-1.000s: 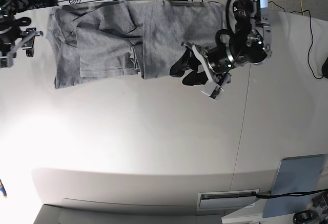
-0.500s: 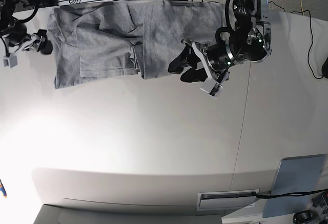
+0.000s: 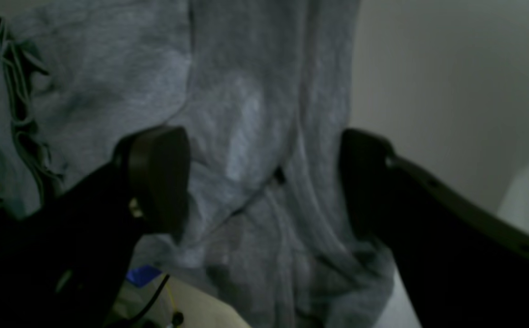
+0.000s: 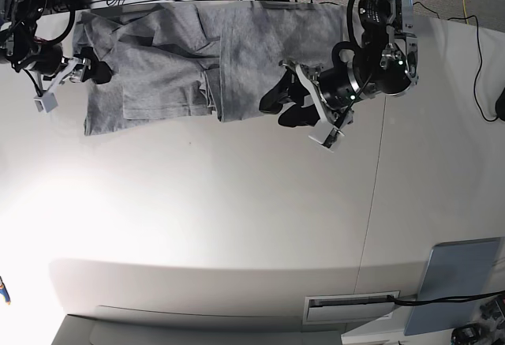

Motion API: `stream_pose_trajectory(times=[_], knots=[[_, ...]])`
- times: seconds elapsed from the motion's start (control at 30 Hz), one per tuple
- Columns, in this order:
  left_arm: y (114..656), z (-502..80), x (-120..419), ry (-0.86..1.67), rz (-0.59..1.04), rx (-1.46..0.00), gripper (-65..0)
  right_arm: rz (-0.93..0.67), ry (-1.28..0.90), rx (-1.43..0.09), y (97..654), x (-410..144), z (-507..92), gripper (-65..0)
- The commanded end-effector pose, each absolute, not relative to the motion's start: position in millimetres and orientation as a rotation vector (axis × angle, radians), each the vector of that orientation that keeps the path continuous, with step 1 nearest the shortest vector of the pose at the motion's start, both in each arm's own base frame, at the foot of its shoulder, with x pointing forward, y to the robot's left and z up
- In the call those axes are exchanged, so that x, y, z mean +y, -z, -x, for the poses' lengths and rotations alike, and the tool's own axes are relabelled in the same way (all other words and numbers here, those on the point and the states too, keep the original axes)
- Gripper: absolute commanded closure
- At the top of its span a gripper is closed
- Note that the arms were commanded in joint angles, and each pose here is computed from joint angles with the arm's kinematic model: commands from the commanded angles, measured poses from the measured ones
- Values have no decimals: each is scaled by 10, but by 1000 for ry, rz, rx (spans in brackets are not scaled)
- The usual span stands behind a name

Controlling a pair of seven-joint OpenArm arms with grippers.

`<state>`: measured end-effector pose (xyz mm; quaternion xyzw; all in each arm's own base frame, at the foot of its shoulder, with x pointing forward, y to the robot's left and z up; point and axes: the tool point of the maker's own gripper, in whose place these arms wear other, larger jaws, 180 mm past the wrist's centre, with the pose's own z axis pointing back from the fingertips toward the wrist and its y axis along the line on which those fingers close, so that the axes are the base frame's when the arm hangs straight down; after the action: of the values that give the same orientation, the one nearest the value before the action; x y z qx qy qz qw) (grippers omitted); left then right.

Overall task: Fold the T-shirt properly
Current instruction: 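Grasp the strip's end with the right gripper and the middle with the left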

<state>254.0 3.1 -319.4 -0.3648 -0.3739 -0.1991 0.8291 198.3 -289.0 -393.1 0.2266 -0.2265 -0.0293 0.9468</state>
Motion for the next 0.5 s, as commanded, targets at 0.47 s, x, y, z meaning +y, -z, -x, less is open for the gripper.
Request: stream_pose_trajectory(times=[0.47], knots=[[3059, -2582, 3, 430, 799, -841, -309, -522, -1, -470, 3819, -2778, -2022, -496]])
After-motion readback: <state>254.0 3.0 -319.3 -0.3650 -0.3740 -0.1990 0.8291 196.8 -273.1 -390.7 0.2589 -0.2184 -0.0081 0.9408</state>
